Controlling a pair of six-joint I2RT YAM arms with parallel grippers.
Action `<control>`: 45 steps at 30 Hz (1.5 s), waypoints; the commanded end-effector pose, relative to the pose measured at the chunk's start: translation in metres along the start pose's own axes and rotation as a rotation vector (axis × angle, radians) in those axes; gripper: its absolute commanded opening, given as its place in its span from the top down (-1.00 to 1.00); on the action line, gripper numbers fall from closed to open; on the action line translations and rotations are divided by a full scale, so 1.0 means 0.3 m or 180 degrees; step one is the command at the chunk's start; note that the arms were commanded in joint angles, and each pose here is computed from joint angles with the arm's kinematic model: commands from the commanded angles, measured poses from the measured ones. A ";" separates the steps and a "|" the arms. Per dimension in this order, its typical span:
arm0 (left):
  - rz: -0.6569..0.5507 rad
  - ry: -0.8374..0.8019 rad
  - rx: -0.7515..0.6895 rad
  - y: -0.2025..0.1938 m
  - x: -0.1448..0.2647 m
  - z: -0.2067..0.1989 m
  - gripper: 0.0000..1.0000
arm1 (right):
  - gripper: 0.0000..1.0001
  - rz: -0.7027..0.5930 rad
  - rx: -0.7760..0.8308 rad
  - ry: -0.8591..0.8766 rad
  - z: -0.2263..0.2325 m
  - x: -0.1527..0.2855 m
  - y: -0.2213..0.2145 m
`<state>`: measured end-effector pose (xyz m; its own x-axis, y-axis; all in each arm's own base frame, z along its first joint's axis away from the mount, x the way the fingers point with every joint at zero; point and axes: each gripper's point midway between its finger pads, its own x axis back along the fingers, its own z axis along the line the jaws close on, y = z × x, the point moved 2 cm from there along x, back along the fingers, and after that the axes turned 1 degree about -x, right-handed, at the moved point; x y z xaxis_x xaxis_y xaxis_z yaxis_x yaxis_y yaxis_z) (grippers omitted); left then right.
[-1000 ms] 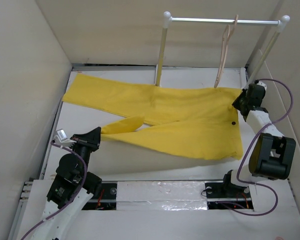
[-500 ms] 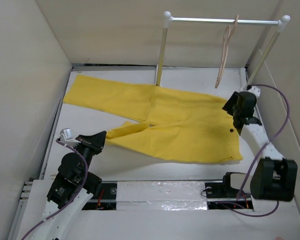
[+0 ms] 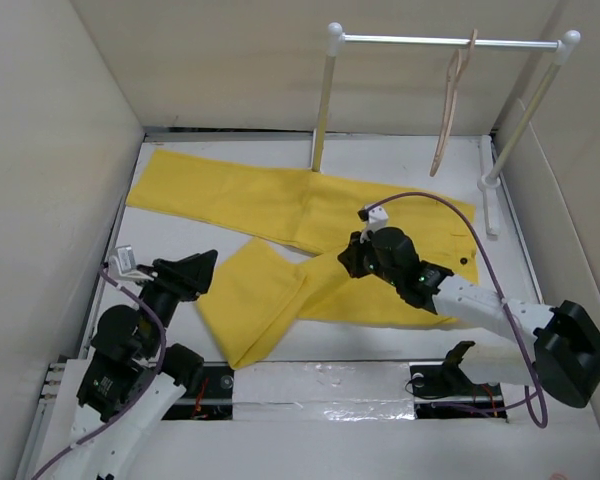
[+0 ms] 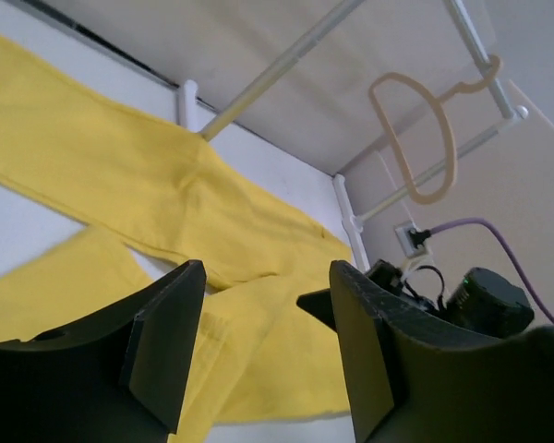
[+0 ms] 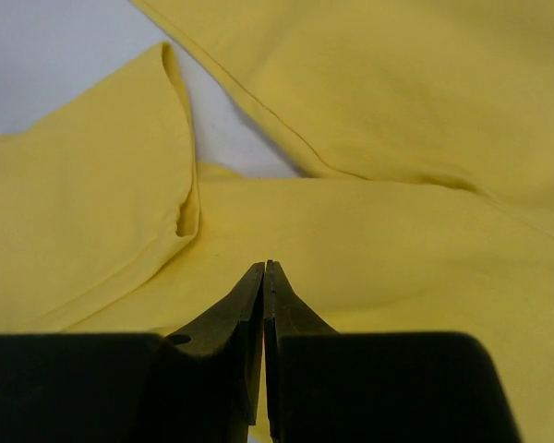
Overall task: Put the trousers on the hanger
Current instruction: Flatten out the trousers at the center of the board.
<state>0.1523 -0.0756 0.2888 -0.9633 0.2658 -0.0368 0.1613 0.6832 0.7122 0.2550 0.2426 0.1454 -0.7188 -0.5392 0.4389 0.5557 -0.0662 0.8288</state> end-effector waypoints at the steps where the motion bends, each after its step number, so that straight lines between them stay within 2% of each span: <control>1: 0.0281 -0.0516 -0.0371 0.001 -0.037 -0.131 -0.06 | 0.86 -0.0395 0.0116 -0.0124 0.010 0.002 0.126; 2: 0.0808 -0.0327 -0.0475 -0.112 -0.137 -0.100 0.20 | 0.89 -0.0441 0.0152 -0.0101 0.013 0.015 0.138; 4: 0.1170 -0.0493 -0.0572 -0.192 -0.182 -0.114 0.45 | 1.00 -0.0500 0.0178 -0.0132 -0.009 0.035 0.156; 5: 0.1398 -0.0352 -0.0602 -0.252 -0.225 -0.077 0.64 | 1.00 -0.0512 0.0199 -0.0198 -0.038 0.043 0.158; 9: 0.1720 -0.0057 -0.0582 -0.381 -0.289 0.026 0.97 | 1.00 -0.0730 0.0153 -0.0290 -0.118 0.117 0.198; 11: 0.1883 0.0022 -0.0578 -0.431 -0.299 0.046 0.98 | 1.00 -0.0797 0.0145 -0.0255 -0.144 0.138 0.202; 13: 0.1802 0.0072 -0.0614 -0.444 -0.320 0.047 0.98 | 1.00 -0.0862 0.0114 -0.0317 -0.194 0.158 0.192; 14: 0.1916 0.0082 -0.0714 -0.495 -0.318 0.030 0.96 | 1.00 -0.0858 0.0117 -0.0276 -0.200 0.160 0.185; 16: 0.1724 0.0344 -0.1003 -0.485 -0.356 -0.014 0.92 | 1.00 -0.0876 0.0104 -0.0331 -0.243 0.163 0.176; 17: 0.1971 0.0289 -0.1271 -0.598 -0.325 -0.071 0.84 | 1.00 -0.0855 0.0110 -0.0302 -0.249 0.162 0.170; 18: 0.1934 0.0329 -0.1327 -0.591 -0.322 -0.150 0.77 | 1.00 -0.0823 0.0117 -0.0250 -0.249 0.161 0.164; 19: 0.1659 0.0569 -0.1522 -0.576 -0.333 -0.157 0.68 | 1.00 -0.0763 0.0122 -0.0253 -0.258 0.163 0.152; 20: 0.1657 0.0667 -0.1676 -0.616 -0.327 -0.163 0.46 | 1.00 -0.0754 0.0107 -0.0237 -0.265 0.167 0.152; 21: 0.1649 0.0649 -0.1720 -0.624 -0.313 -0.201 0.41 | 1.00 -0.0737 0.0120 -0.0203 -0.261 0.168 0.145; 31: 0.1892 0.0951 -0.1704 -0.723 -0.310 -0.027 0.42 | 0.69 -0.0909 0.0096 -0.0188 -0.271 0.200 0.144; 38: 0.2172 0.0969 -0.1939 -0.801 -0.312 0.022 0.36 | 0.62 -0.0852 0.0101 -0.0120 -0.262 0.197 0.131; 45: 0.2173 0.1122 -0.2062 -0.829 -0.329 0.071 0.35 | 0.56 -0.0800 0.0113 -0.0071 -0.253 0.202 0.120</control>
<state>0.2045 -0.2569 0.0977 -0.7139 0.1874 0.6747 0.6745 -0.0751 0.7345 0.2628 0.1436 0.1675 -0.8380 -0.4775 0.2643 0.3790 -0.1607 0.9113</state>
